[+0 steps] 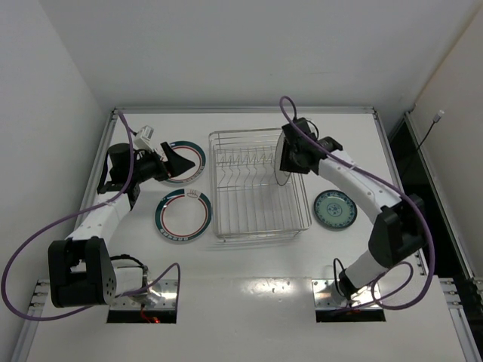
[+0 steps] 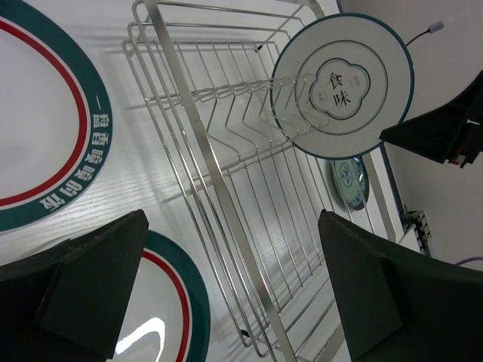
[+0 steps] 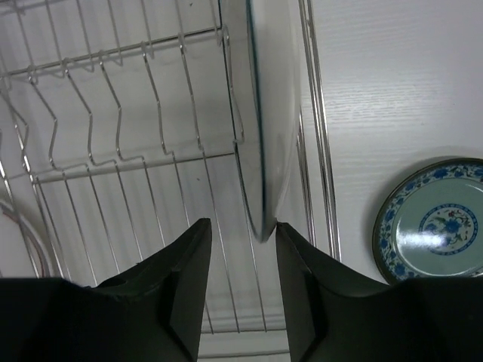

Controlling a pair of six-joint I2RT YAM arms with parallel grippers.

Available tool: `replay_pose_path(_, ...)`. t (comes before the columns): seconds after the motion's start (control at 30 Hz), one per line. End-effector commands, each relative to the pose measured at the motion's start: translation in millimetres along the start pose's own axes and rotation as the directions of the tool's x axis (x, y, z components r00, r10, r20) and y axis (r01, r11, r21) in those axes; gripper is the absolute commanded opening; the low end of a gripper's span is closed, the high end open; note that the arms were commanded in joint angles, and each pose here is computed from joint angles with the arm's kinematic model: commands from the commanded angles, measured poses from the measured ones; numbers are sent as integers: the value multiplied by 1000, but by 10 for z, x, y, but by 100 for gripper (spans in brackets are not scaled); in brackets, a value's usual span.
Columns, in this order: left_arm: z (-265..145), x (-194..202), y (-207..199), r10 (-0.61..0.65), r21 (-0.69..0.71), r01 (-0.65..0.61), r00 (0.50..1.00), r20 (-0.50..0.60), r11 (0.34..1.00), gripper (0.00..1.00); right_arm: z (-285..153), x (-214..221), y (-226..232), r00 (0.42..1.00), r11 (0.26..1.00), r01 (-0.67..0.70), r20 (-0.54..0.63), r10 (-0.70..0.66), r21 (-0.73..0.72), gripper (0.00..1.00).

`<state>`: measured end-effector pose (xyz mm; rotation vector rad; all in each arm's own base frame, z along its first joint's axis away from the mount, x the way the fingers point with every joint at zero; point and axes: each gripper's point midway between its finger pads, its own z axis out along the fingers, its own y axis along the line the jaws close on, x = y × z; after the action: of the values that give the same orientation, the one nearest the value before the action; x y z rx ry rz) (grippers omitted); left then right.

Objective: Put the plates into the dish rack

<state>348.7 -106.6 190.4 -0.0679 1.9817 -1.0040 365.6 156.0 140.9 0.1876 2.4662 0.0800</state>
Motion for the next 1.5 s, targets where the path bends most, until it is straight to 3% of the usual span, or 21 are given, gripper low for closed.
replay_pose_path(0.0,-10,-168,-152,61,47,-63,997,38,997,95,-297,17,54,1000,995,-4,-2,4,-104,37)
replay_pose_path(0.1,-13,-187,-162,71,47,-72,997,38,996,95,-488,59,-124,999,989,-38,17,40,-146,45)
replay_pose_path(0.13,-13,-187,-162,71,47,-72,997,38,996,95,-655,-100,-200,992,979,-63,94,82,-195,46)
replay_pose_path(0.33,-28,-202,-185,77,49,-79,996,44,996,95,-515,241,-1010,949,935,-303,37,314,-186,50)
replay_pose_path(0.43,-28,-202,-185,77,49,-79,996,44,996,95,-289,671,-1577,858,848,-514,-64,510,-131,46)
replay_pose_path(0.47,-28,-202,-185,77,49,-79,996,44,996,95,-290,702,-1755,798,782,-602,-77,598,-163,44)
replay_pose_path(0.6,-26,-220,-198,75,53,-77,996,51,996,95,-94,980,-1821,678,658,-735,-192,710,-164,42)
replay_pose_path(0.7,-26,-220,-198,75,53,-77,996,51,996,95,-28,1109,-1988,619,611,-785,-197,760,-105,42)
replay_pose_path(0.93,-26,-220,-198,75,53,-77,996,51,996,95,14,1323,-2147,569,581,-813,-234,789,-18,40)
replay_pose_path(1.07,-26,-220,-198,75,53,-77,996,51,996,95,52,1597,-2166,509,537,-843,-273,816,36,40)
replay_pose_path(1.37,-26,-220,-198,75,53,-77,996,51,996,95,114,1761,-2110,481,517,-855,-314,819,40,40)
replay_pose_path(1.43,-26,-220,-198,75,53,-77,996,51,996,95,158,1791,-2114,469,507,-861,-315,825,44,37)
replay_pose_path(1.47,-26,-220,-198,75,53,-77,996,51,996,95,200,1736,-2134,472,502,-865,-300,829,26,26)
